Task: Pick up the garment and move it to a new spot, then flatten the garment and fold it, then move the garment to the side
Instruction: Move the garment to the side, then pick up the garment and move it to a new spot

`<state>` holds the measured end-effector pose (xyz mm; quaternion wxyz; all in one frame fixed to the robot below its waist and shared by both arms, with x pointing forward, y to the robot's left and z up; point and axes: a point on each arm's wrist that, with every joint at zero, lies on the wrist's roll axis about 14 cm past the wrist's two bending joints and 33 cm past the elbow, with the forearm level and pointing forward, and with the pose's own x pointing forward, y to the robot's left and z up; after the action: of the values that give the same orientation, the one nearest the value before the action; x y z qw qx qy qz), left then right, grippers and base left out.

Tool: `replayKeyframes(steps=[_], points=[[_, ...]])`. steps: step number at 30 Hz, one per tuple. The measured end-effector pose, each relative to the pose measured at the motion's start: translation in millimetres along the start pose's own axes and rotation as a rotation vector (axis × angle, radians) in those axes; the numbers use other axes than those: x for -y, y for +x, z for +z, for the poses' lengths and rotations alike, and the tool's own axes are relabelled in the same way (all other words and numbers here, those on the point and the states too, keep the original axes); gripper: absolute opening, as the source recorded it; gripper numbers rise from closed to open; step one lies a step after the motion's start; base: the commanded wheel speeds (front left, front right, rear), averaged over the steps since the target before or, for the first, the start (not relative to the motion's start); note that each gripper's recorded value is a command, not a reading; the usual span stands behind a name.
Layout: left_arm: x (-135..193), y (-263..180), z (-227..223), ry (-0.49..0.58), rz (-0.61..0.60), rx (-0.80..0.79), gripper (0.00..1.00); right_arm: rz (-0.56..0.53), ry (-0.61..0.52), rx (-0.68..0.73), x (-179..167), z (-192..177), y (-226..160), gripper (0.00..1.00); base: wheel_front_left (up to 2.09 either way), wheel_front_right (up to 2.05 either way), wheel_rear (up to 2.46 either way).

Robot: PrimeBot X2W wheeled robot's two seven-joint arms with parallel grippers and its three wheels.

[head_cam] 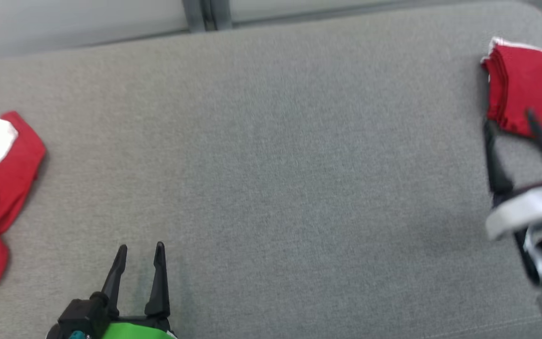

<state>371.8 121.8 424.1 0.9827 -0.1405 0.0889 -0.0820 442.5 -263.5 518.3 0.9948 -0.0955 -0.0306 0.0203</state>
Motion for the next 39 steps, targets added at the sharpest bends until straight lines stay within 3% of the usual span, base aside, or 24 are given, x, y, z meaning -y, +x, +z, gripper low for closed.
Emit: replayKeyframes(steps=[7,13,29,39], points=[[-0.2,-30.6,27.2,0.022,0.023,0.089,1.00,0.033,0.086,-0.033,-50.7,-11.1,-66.0,1.00,0.00,0.00,0.00],[-13.0,-51.4,45.9,0.050,0.076,0.158,1.00,0.062,0.139,-0.083,-83.2,-24.9,-88.7,1.00,0.00,0.00,0.00],[-26.7,-72.3,56.9,0.039,0.141,0.209,1.00,0.158,0.147,0.001,-117.8,3.3,-76.9,1.00,0.00,0.00,0.00],[-74.7,-123.4,51.3,-0.005,0.353,0.233,1.00,0.437,0.195,0.084,-212.8,38.1,-51.1,1.00,0.00,0.00,0.00]])
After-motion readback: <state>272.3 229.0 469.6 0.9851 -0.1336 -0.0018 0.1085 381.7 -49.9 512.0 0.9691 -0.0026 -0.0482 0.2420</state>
